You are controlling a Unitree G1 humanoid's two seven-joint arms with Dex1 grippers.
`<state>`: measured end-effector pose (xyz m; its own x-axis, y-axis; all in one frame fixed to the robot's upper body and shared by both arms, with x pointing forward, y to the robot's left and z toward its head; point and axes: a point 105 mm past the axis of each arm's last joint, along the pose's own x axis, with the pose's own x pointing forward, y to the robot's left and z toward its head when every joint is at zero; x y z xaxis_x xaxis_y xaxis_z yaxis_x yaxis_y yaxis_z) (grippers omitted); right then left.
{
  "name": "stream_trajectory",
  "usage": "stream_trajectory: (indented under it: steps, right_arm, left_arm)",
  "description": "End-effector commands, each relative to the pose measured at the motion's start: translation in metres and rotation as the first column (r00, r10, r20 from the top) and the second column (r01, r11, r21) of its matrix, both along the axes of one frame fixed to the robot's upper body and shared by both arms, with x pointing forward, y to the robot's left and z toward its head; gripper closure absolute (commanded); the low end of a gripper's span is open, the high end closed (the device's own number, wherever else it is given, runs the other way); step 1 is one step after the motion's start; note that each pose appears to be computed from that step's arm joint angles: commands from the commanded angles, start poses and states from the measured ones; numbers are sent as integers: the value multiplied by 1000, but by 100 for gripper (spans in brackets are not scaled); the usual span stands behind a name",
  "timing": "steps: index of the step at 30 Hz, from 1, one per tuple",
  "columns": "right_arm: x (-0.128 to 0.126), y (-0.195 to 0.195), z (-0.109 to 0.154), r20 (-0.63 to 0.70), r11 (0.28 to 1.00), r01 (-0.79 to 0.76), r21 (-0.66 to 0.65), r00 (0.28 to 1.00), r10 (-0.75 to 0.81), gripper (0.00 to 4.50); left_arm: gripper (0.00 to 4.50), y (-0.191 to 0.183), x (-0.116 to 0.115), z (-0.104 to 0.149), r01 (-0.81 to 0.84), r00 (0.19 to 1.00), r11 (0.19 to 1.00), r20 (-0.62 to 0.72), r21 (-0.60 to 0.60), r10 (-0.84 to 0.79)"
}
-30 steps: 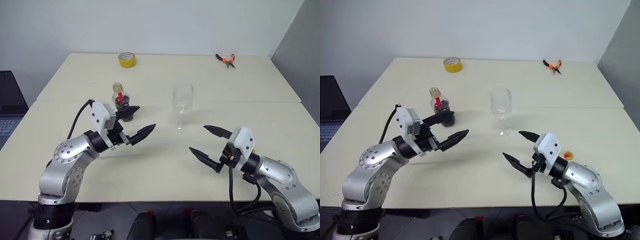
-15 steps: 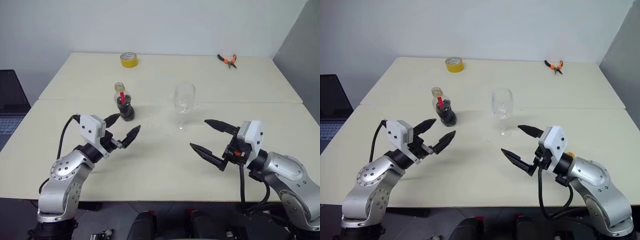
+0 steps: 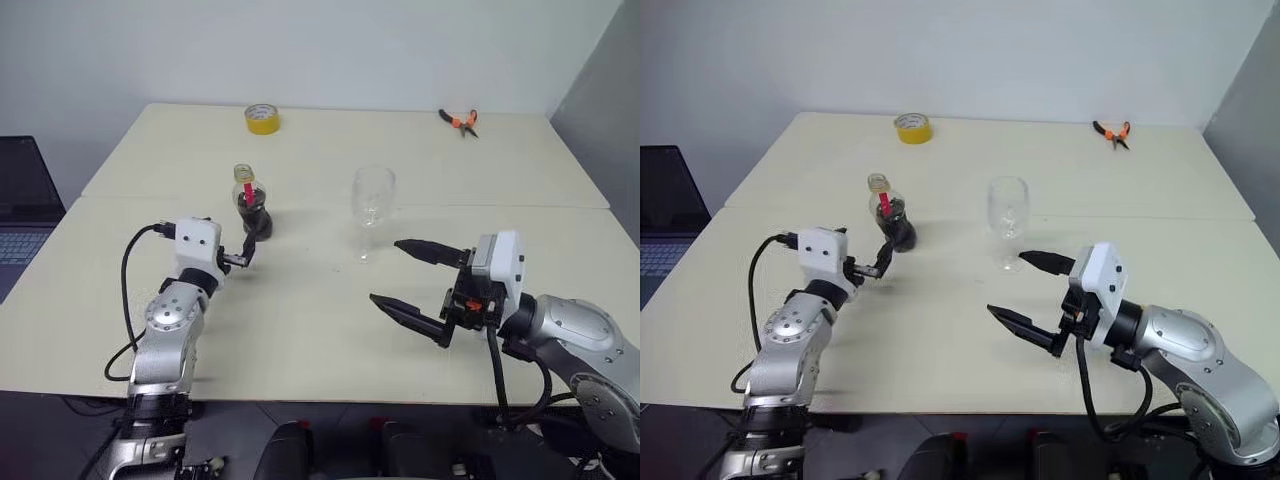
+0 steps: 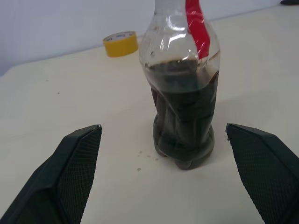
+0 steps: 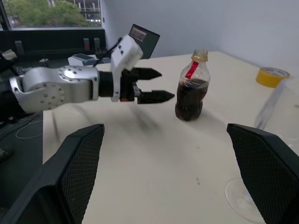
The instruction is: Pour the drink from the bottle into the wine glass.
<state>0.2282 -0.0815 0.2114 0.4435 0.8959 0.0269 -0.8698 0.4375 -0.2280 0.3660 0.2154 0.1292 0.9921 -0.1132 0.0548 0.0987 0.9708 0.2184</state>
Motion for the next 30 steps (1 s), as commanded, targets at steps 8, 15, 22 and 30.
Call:
stream_trajectory:
  steps: [8, 15, 22, 30]
  right_arm:
    - [-7, 5, 12, 48, 999, -33, -13, 998, 34, 1]
    - [-4, 4, 14, 63, 1000, -19, -13, 998, 20, 1]
    - [-2, 6, 15, 69, 1000, -15, -7, 998, 15, 1]
    - [0, 8, 14, 77, 1000, -15, -9, 997, 15, 0]
  left_arm:
    - [0, -8, 32, 10, -17, 999, 1000, 48, -14, 17]
    - [0, -25, 50, 11, 29, 998, 999, 51, -29, -28]
    - [0, -27, 59, 10, 51, 998, 996, 42, -71, -48]
    - [120, -30, 65, 10, 70, 997, 995, 34, -77, -67]
